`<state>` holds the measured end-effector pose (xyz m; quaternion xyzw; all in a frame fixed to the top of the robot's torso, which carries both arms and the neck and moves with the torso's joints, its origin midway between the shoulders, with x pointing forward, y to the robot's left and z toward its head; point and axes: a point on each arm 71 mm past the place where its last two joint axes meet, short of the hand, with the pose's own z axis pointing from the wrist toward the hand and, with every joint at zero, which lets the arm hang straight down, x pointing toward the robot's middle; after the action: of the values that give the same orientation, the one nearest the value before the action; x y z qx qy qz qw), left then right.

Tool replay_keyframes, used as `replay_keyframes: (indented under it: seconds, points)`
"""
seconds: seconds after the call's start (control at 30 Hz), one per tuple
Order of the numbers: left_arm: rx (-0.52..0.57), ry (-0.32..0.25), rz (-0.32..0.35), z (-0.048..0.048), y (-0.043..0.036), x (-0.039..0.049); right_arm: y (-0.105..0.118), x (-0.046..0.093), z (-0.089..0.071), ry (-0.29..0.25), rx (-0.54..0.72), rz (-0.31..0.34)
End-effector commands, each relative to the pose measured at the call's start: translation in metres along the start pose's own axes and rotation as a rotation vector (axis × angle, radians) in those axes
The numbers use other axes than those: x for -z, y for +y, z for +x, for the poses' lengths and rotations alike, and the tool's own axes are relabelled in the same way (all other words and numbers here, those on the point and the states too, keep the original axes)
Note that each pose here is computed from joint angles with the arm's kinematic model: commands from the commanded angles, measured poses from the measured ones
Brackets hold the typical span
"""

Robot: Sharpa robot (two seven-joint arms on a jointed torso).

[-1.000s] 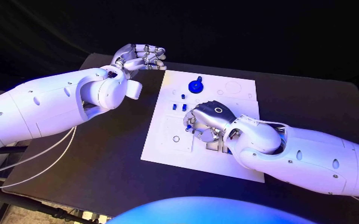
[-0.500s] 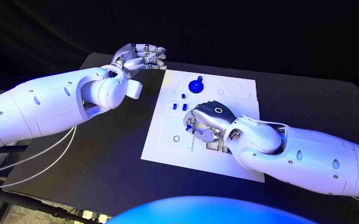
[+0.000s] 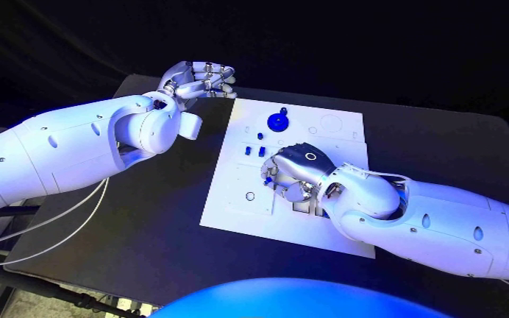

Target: Assemble the parts on the task board

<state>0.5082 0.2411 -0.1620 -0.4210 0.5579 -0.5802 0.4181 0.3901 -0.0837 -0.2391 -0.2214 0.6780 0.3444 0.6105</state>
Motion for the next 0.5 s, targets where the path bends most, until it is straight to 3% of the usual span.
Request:
replay_keyframes:
  seconds: [0.03, 0.5]
  points:
    - [0.006, 0.006, 0.006, 0.0014, -0.0011, -0.0004, 0.0003, 0.0000, 0.0016, 0.017, 0.015, -0.003]
    - [0.006, 0.006, 0.006, 0.0012, -0.0012, 0.0000, 0.0000, -0.0018, 0.0033, 0.031, 0.019, -0.001]
